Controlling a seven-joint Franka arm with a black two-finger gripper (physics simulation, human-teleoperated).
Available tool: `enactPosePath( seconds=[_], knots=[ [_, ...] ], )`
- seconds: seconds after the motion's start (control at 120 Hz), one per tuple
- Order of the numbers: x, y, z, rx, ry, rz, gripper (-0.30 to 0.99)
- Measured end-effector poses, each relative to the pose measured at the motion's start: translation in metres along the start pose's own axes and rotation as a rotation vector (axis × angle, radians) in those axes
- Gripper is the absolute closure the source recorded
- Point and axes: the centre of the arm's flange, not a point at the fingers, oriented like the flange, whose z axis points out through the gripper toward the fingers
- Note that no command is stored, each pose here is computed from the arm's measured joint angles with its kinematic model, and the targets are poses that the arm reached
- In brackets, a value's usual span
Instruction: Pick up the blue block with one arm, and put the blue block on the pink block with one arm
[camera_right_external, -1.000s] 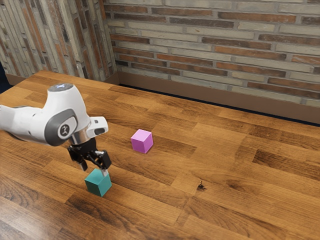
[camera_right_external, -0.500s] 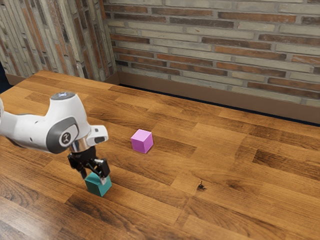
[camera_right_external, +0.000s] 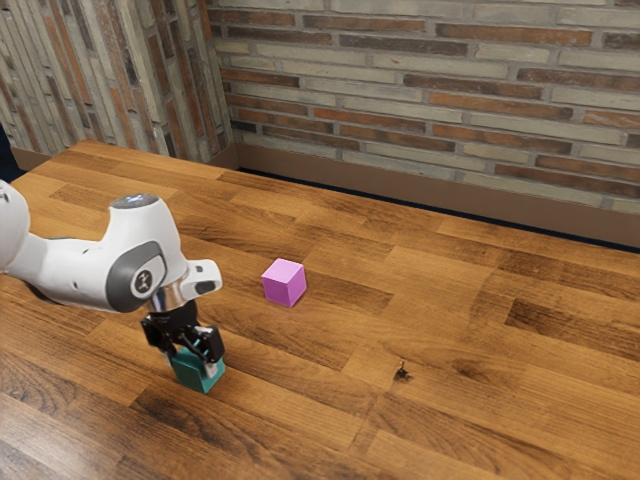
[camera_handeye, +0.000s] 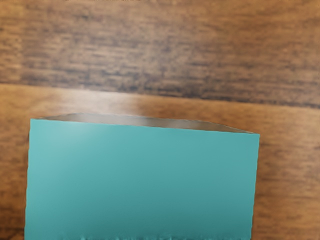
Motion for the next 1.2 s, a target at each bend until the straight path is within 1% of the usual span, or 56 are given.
enactPosePath(
  seconds=[0.375,0.592,0.775,0.908,1.008,1.092,1.133,1.2],
  knots=[
    [-0.001,0.000,0.003,-0.031,-0.006,-0.030,0.23],
    [0.000,0.000,0.003,-0.034,-0.006,-0.034,0.30],
    [0.004,0.007,-0.005,-0.030,0.012,-0.024,0.39],
    [0.012,0.012,-0.026,-0.027,0.058,-0.017,0.45],
    [0.019,0.016,-0.049,-0.021,0.108,-0.006,0.48],
    [0.032,0.019,-0.076,-0.004,0.158,0.013,0.50],
    [0.045,0.021,-0.096,0.007,0.188,0.024,0.51],
    [0.063,0.022,-0.119,0.026,0.216,0.033,0.51]
  ],
)
